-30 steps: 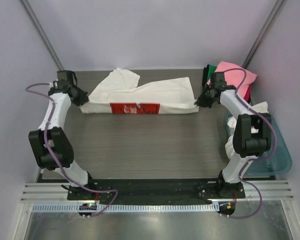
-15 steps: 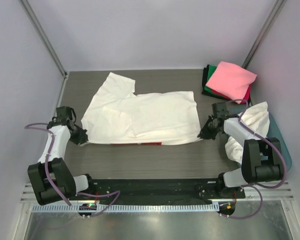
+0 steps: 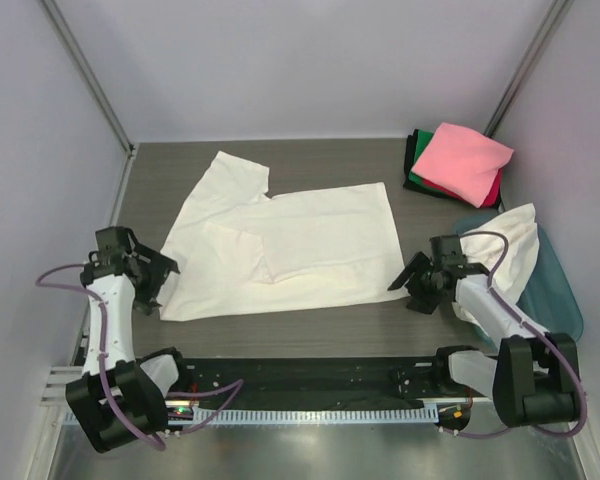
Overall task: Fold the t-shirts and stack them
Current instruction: Fold the tshirt
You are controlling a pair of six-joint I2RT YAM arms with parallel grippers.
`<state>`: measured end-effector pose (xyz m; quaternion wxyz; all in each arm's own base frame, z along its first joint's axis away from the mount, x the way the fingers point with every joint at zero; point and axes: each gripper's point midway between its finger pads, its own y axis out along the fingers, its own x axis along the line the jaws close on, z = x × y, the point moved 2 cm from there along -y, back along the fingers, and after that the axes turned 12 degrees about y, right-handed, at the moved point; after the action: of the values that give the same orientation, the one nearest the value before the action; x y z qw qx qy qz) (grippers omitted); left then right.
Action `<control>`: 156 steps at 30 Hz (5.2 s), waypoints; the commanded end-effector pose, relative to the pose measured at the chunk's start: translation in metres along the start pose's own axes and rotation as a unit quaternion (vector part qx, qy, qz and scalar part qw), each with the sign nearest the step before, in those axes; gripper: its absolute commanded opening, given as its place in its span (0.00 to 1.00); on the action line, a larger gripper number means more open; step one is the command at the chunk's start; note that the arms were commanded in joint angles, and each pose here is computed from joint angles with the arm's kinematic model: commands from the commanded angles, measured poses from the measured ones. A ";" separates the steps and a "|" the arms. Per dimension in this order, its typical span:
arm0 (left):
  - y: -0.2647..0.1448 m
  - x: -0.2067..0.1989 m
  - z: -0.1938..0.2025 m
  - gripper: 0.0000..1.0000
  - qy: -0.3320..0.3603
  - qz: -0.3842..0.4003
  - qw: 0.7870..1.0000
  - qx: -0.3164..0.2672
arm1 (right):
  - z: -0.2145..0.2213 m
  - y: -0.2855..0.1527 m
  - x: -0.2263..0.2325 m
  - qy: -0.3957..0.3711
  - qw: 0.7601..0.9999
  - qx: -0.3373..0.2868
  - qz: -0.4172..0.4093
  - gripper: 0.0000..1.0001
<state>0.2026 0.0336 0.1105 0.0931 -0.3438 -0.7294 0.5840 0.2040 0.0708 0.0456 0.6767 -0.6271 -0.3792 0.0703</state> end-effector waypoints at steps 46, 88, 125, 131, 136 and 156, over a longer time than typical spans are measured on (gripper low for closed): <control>0.245 -0.390 -0.199 0.71 0.187 0.242 0.932 -0.193 | 0.114 -0.007 0.038 -0.184 0.902 0.042 -0.389 1.00; 0.281 -0.357 -0.196 0.00 0.091 0.265 0.951 -0.133 | -0.114 0.004 0.200 -0.198 0.960 -0.188 -0.066 0.80; 0.276 -0.371 -0.201 0.00 0.089 0.302 0.941 -0.123 | -0.208 0.123 0.275 -0.223 0.955 -0.195 -0.003 0.01; 0.220 -0.367 -0.196 0.00 0.071 0.325 0.938 -0.097 | -0.204 0.086 0.281 -0.232 0.951 -0.203 -0.022 0.01; 0.127 -0.384 -0.189 0.00 0.147 0.326 0.923 -0.138 | -0.192 0.070 0.285 -0.237 0.953 -0.186 -0.043 0.01; 0.025 -0.338 -0.156 0.50 0.279 0.236 0.914 -0.178 | -0.133 0.024 0.238 -0.281 0.951 -0.124 -0.038 0.01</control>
<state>0.5387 -0.0556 0.2427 0.0436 -0.6749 -0.6556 0.3359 0.4688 0.1047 0.1159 0.4763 -0.6530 -0.5630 0.1722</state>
